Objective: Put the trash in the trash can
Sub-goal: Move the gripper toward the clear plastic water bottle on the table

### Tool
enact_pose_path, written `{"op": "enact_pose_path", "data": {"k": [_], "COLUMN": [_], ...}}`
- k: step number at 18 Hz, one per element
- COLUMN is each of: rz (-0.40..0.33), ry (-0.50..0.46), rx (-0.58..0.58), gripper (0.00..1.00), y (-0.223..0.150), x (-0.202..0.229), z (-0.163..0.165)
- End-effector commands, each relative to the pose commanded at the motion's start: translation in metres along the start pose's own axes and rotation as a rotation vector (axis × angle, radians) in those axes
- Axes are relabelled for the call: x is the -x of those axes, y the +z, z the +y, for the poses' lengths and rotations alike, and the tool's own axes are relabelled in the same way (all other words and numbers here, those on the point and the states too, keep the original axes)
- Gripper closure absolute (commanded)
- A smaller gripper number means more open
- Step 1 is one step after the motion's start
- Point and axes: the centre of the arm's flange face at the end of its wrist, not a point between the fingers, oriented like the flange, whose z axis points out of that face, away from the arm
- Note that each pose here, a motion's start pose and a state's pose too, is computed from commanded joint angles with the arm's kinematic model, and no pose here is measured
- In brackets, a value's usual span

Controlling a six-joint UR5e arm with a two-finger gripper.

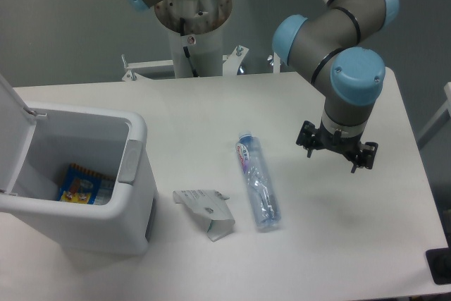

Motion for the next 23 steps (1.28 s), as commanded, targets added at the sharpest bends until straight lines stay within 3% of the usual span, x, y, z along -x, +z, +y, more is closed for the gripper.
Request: {"op": "enact_pose_path", "data": {"k": [8,10,14,16,20,23], "rz": [-0.024,-0.042,-0.040,-0.032,-0.100,-0.095], "ry": [0.008,-0.041,-0.052,-0.061,-0.096,-0.106], "rx": [-0.015,-0.027,-0.037,-0.030,-0.072,-0.076], "gripper": [0.00,0.00,0.00,0.00,0.00,0.00], "y": [0.000,0.001,0.003,0.012,0.031,0.036], "x": [-0.004,-0.002,-0.006,-0.012,-0.029,-0.038], "z": [-0.011,-0.013,-0.020,-0.019,-0.020,-0.024]}}
